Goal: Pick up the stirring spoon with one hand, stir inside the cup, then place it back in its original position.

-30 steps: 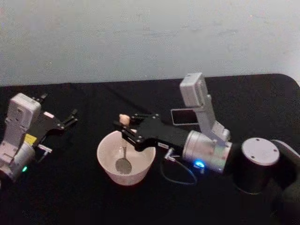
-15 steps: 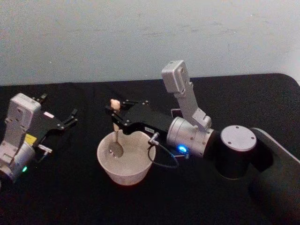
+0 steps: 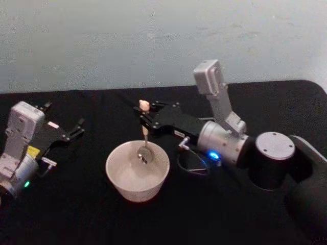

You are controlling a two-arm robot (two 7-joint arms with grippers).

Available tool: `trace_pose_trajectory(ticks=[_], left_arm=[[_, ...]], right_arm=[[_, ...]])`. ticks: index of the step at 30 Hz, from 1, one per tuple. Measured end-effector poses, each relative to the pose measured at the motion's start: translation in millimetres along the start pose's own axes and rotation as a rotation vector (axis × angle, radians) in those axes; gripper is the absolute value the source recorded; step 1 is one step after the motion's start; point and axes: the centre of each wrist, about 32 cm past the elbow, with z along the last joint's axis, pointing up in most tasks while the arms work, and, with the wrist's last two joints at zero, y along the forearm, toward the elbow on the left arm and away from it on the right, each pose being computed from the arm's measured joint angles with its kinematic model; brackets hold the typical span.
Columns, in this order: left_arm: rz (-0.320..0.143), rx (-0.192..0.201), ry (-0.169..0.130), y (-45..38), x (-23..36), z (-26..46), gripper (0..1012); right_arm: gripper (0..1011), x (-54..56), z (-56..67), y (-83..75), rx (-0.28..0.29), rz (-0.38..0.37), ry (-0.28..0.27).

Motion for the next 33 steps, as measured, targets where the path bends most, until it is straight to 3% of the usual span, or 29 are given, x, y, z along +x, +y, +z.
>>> trace_pose_trajectory(ticks=[9,17,23,33], left_arm=[[0.0,0.0,0.0,0.0,0.0,0.0,1001],[0.0,0.0,0.0,0.0,0.0,0.0,1001],[0.0,0.0,0.0,0.0,0.0,0.0,1001],[0.0,0.0,0.0,0.0,0.0,0.0,1001]], right_arm=[[223,-4.1,0.5,-31.6,0.002,0.041,-0.003],[223,-16.0,0.1,-45.0,-0.001,0.1,0.006],[223,-28.2,-3.5,-41.5,-0.002,0.14,-0.004],[223,-40.6,-5.0,-11.6,0.026,0.145,0.008]])
